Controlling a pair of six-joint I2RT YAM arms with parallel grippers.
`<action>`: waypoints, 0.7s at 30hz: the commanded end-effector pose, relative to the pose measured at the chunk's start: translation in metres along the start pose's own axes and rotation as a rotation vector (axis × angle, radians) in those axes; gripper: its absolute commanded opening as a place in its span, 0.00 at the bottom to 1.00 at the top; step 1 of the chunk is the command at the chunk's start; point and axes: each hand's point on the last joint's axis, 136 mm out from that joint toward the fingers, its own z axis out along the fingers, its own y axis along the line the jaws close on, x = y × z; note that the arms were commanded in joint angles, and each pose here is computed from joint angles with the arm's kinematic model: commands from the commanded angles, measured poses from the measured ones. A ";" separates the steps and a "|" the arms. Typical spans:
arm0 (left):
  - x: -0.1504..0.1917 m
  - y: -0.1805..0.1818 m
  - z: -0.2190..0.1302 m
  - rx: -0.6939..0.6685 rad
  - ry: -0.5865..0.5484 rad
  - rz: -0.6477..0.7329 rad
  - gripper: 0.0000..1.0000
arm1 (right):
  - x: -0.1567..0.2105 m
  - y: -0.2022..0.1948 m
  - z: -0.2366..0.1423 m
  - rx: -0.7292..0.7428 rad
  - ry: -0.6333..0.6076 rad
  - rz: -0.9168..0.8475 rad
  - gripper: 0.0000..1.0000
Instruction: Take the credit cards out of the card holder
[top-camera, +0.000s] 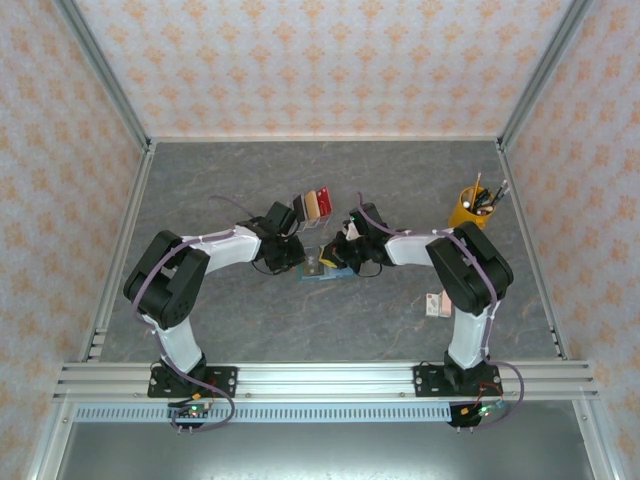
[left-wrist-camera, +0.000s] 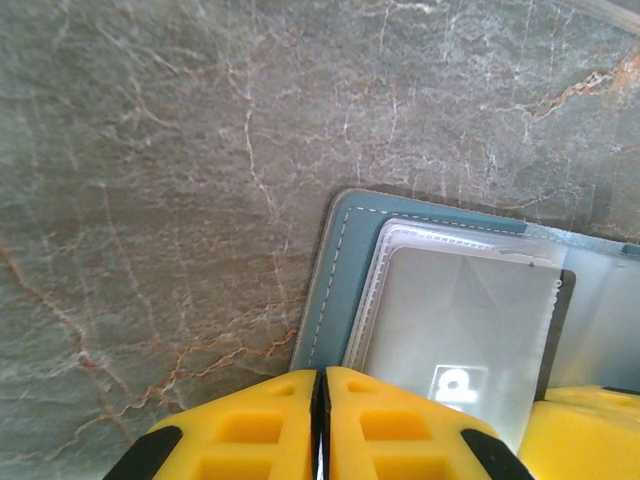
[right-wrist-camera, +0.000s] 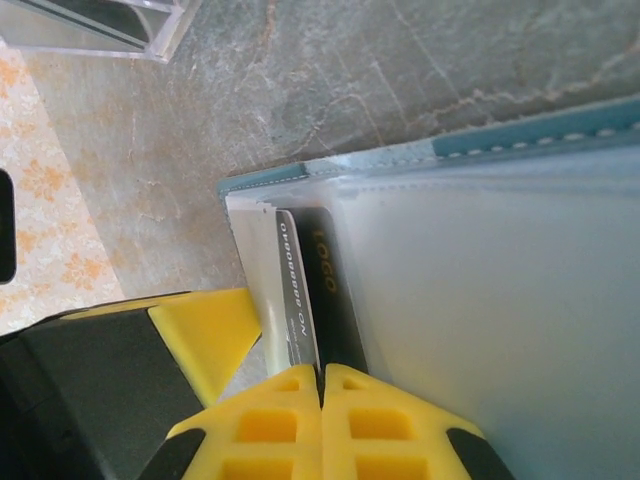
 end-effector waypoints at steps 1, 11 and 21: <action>0.016 0.014 0.001 -0.061 0.038 0.005 0.13 | 0.000 0.007 -0.013 0.031 -0.039 -0.072 0.01; 0.011 -0.002 -0.009 -0.019 0.028 0.019 0.21 | 0.006 -0.017 -0.048 0.157 -0.101 -0.143 0.00; 0.001 -0.049 -0.060 0.159 -0.038 0.076 0.41 | 0.000 0.015 -0.086 0.022 -0.190 -0.202 0.00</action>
